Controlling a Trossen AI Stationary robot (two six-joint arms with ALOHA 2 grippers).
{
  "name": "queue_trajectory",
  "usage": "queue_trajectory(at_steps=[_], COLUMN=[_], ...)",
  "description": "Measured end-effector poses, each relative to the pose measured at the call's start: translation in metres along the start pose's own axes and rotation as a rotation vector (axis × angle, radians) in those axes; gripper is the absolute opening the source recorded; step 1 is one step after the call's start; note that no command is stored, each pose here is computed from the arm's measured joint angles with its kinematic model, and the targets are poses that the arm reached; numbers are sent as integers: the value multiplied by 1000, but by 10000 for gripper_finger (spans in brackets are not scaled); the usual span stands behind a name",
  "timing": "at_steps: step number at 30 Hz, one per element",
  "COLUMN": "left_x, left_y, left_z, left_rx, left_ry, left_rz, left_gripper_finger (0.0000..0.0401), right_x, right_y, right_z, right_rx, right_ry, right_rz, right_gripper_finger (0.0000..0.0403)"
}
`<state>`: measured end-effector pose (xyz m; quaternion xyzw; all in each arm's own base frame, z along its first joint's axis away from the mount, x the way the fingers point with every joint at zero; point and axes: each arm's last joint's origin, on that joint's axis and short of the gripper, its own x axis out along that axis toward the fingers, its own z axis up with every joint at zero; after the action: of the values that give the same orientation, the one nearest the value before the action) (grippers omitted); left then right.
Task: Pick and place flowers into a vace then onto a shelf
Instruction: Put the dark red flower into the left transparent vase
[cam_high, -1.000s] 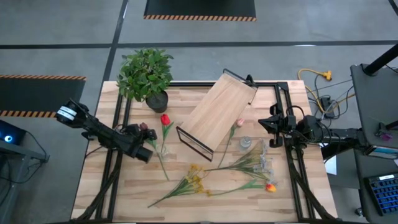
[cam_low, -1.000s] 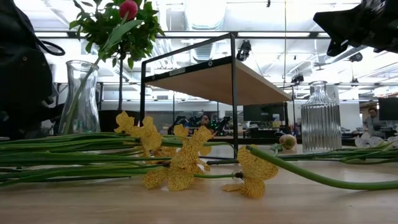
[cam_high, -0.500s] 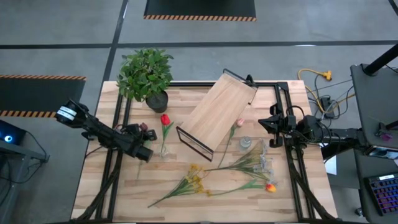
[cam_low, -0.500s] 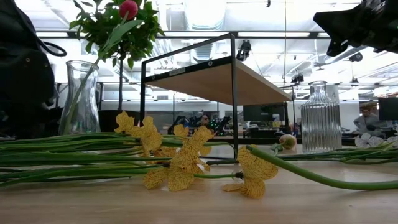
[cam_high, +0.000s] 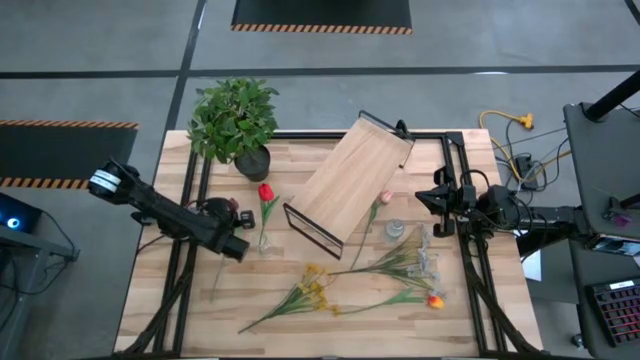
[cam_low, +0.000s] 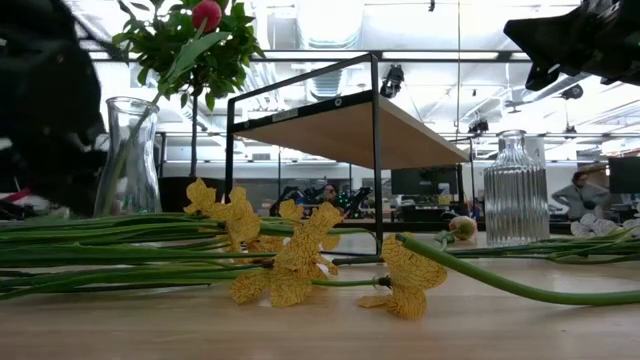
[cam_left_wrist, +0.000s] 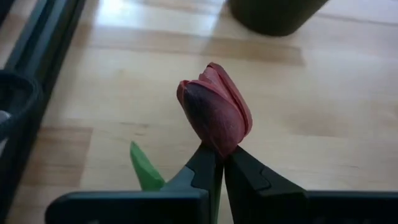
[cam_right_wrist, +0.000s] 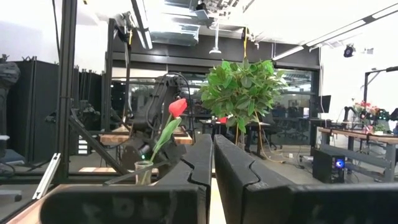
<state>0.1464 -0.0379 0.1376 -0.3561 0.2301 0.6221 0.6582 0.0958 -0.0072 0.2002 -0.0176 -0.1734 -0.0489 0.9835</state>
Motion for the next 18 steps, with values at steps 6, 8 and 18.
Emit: queue_trajectory(at_steps=[6, 8, 18], left_x=[-31, -43, -93], left_y=[-18, -23, -42], left_z=[20, 29, 69], left_rx=[103, 133, 237], left_ry=[-26, -42, -59], left_rz=[29, 52, 64], left_gripper_finger=[3, 3, 3], right_x=[0, 0, 0], right_y=[0, 0, 0], right_z=[0, 0, 0], right_rx=[2, 0, 2], right_ry=[0, 0, 0], right_rz=[0, 0, 0], right_gripper_finger=[9, 9, 9])
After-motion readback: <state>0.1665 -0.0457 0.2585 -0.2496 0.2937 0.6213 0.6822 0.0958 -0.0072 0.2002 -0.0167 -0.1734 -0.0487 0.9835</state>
